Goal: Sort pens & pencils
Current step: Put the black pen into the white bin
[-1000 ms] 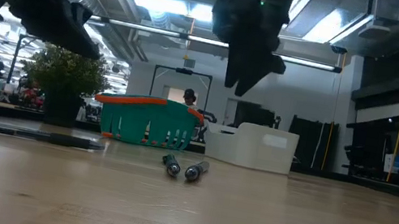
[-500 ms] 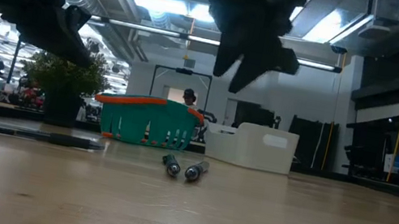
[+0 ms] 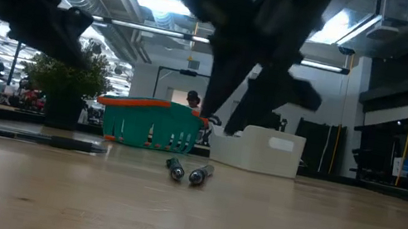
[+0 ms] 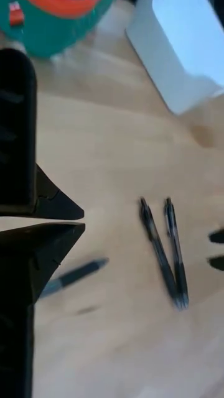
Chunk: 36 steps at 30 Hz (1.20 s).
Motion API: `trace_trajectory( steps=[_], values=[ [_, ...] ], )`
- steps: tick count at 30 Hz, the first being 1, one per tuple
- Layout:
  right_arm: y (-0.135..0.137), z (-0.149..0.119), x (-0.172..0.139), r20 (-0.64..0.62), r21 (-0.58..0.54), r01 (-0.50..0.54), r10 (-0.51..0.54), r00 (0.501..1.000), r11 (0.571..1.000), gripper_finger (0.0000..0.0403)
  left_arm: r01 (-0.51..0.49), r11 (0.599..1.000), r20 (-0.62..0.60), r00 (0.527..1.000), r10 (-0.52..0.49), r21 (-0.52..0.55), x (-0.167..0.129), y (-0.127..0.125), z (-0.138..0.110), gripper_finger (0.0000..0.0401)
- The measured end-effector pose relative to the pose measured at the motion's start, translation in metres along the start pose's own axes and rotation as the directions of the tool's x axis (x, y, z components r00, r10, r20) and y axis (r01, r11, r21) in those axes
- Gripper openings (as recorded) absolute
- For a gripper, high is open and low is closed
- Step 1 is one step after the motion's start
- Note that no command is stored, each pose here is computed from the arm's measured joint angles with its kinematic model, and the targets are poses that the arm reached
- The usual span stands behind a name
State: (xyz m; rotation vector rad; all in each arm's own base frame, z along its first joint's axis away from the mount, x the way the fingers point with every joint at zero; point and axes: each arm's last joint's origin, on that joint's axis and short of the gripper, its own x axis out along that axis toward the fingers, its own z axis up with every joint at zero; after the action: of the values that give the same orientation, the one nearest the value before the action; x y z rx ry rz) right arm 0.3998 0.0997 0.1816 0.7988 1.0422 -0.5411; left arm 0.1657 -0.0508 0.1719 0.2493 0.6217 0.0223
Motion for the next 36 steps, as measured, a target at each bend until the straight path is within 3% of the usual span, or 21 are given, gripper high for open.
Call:
trace_trajectory(
  steps=[8, 23, 36],
  values=[
    [-0.005, 0.003, 0.031, -0.069, 0.035, 0.073, -0.071, 0.995, 0.997, 0.0169, 0.102, 0.994, 0.001, 0.995, -0.102, -0.027, 0.0, -0.004, 0.0, 0.0014],
    [-0.01, 0.003, 0.052, -0.064, 0.119, 0.124, -0.117, 0.991, 0.985, 0.0168, 0.157, 0.988, 0.002, 0.988, -0.157, 0.013, -0.004, -0.012, -0.001, 0.0014],
    [-0.018, -0.002, 0.059, -0.143, 0.105, 0.189, -0.173, 0.974, 0.976, 0.01, 0.169, 0.985, 0.001, 0.986, -0.169, 0.025, -0.005, -0.015, -0.001, 0.0014]
  ],
)
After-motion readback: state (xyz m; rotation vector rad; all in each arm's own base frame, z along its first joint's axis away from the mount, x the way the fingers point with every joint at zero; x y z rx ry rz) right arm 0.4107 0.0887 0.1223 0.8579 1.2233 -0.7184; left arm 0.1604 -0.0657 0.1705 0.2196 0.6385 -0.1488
